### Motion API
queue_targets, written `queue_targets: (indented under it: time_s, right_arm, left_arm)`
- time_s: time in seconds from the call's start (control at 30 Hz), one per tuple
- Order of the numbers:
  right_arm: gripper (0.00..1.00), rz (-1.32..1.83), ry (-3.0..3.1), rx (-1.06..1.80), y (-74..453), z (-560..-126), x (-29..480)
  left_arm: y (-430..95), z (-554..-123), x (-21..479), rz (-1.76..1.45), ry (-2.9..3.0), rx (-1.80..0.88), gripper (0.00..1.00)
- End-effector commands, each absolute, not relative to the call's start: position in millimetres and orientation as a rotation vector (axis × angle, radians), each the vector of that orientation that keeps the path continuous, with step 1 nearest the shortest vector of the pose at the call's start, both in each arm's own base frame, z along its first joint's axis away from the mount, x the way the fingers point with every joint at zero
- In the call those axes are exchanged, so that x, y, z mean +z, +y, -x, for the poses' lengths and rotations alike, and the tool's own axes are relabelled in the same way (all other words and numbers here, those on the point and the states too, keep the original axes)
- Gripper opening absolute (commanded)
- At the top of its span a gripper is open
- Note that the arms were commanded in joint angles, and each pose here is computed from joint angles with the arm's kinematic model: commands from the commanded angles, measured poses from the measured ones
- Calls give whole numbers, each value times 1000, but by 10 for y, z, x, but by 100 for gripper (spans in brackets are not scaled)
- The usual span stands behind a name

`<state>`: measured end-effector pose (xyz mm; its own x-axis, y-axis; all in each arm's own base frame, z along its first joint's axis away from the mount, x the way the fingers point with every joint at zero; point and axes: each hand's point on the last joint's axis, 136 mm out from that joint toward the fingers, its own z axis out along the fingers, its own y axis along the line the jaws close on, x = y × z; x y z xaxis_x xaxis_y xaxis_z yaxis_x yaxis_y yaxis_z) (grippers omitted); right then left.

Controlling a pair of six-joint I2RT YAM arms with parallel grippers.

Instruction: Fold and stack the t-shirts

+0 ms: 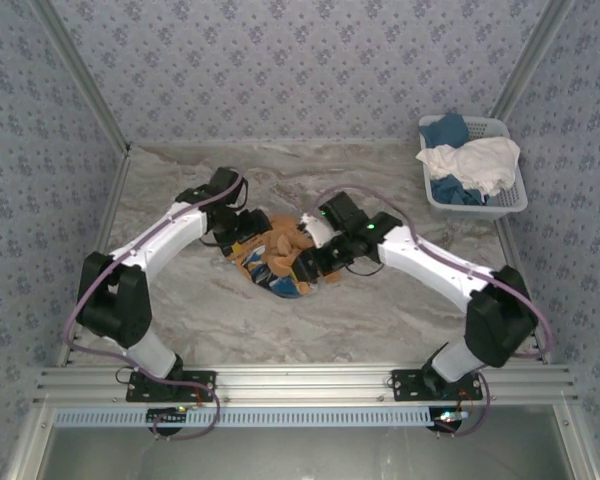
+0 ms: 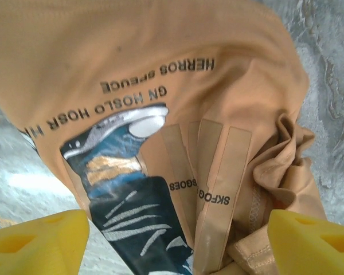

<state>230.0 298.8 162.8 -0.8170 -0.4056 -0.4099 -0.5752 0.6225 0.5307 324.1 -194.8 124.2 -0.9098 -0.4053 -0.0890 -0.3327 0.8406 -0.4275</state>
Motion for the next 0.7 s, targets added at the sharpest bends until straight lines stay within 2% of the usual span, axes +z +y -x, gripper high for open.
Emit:
queue_targets:
  time_s: [0.0,0.17,0.27,0.33,0.4,0.47,0.57,0.6,0.67]
  right_arm:
    - [60,508,2548,981,2660,-2629,1789]
    - [62,107,2614,898,2205,-3058,1519]
    - [61,14,2696,860,2154,-3214,1263]
    - [58,10,2736,832,2192,-3338,1108]
    - [56,16,2772,809,2266,-3441,978]
    - [54,44,2792,789,2367,-3581,916]
    - [52,80,2815,749,2444,-3728,786]
    - [52,87,2814,740,2464,-3781,758]
    - [51,107,2812,726,2509,-3879,724]
  left_arm:
    - [-2182,-3128,1295,643,2860,-731,83]
    - [-2431,-2923,1152,616,2955,-708,85]
    - [-2577,-2871,1052,582,2985,-699,85]
    - [-2631,-2843,972,556,3010,-671,78]
    - [-2587,-2833,894,550,3022,-606,63]
    - [-2488,-2832,837,531,3021,-523,39]
    - [-2286,-2793,774,508,3033,-373,8]
    - [-2203,-2762,748,517,3041,-326,3]
    - [-2077,-2718,731,542,3038,-278,0]
